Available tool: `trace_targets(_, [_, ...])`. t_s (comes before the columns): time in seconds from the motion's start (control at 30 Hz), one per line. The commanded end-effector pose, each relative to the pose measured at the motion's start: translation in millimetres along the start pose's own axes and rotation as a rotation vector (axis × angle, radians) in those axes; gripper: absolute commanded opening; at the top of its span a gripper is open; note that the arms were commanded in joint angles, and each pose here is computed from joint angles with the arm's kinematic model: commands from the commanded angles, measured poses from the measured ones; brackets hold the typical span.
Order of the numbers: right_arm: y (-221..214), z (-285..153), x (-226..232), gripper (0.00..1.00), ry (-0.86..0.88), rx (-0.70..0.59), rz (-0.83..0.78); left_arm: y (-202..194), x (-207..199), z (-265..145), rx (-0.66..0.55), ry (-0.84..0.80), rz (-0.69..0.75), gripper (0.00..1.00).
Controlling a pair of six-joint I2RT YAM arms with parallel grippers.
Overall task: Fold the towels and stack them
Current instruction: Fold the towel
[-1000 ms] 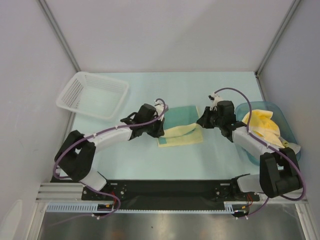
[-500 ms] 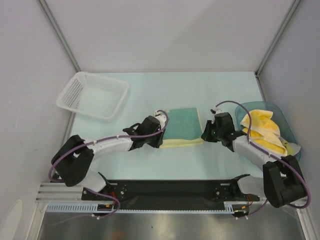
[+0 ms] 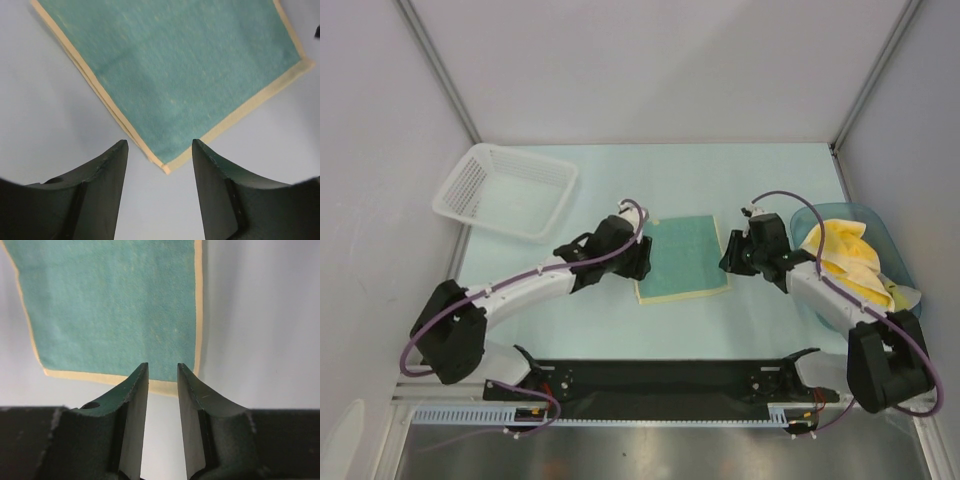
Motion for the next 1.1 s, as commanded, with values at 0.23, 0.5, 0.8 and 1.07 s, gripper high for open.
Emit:
trace_targets(0.23, [-27,37,-10,0.34,-0.004,0.141,-0.006,22,19,32,0.038,-0.024,-0.167,0.58])
trace_targets(0.5, [-54,26,25,0.32,0.019,0.146,0.029,71,41,30,-0.055,-0.065,-0.245,0.57])
trace_targets(0.8, [47,26,4,0.35,0.093,-0.071,0.046,120,34,51,-0.111,-0.133,-0.165,0.55])
trace_targets(1.07, [88,68,-26,0.39,0.154,-0.078,0.094,127,55,89,-0.051,-0.09,-0.162,0.53])
Point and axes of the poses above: each gripper's point midway between its finger pads, its own z axis out along the fingers, its own x axis along the line the jaws close on, y = z × x, the point moved 2 cm from there along -z, back along the fingers, and after that the axes turned 15 degrees about -z, right-handed, at the moved point
